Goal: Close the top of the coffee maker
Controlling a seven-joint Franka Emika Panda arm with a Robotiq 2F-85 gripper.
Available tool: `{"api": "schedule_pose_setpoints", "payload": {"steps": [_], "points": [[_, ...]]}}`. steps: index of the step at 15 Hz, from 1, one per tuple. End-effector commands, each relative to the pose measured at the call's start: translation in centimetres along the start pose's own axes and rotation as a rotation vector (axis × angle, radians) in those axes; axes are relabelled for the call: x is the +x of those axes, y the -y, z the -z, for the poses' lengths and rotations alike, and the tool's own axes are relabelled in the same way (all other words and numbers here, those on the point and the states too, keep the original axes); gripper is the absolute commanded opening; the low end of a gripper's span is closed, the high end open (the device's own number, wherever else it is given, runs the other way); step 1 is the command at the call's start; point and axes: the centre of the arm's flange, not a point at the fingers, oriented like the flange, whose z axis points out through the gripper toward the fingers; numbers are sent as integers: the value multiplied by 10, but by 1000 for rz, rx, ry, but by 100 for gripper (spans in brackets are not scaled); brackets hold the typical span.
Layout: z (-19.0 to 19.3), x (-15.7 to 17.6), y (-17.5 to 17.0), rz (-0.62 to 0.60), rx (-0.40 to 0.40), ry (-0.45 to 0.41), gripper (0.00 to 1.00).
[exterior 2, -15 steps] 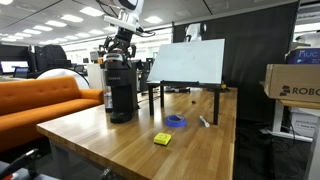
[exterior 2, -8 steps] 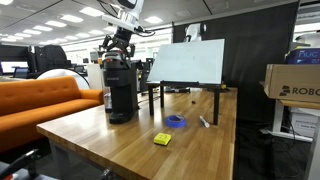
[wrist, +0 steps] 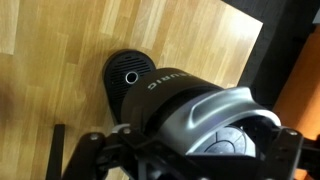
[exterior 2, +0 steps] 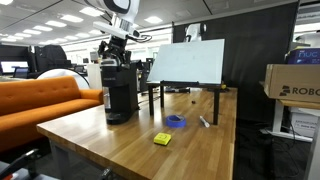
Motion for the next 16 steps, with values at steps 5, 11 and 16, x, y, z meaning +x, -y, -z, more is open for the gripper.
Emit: {"api": "schedule_pose_setpoints", "payload": {"steps": [5, 11, 16], "points": [[-6, -46, 0, -164, 2, -206, 100], [3, -63, 2, -253, -26, -297, 100], [18, -74, 2, -321, -35, -365, 100]]}}
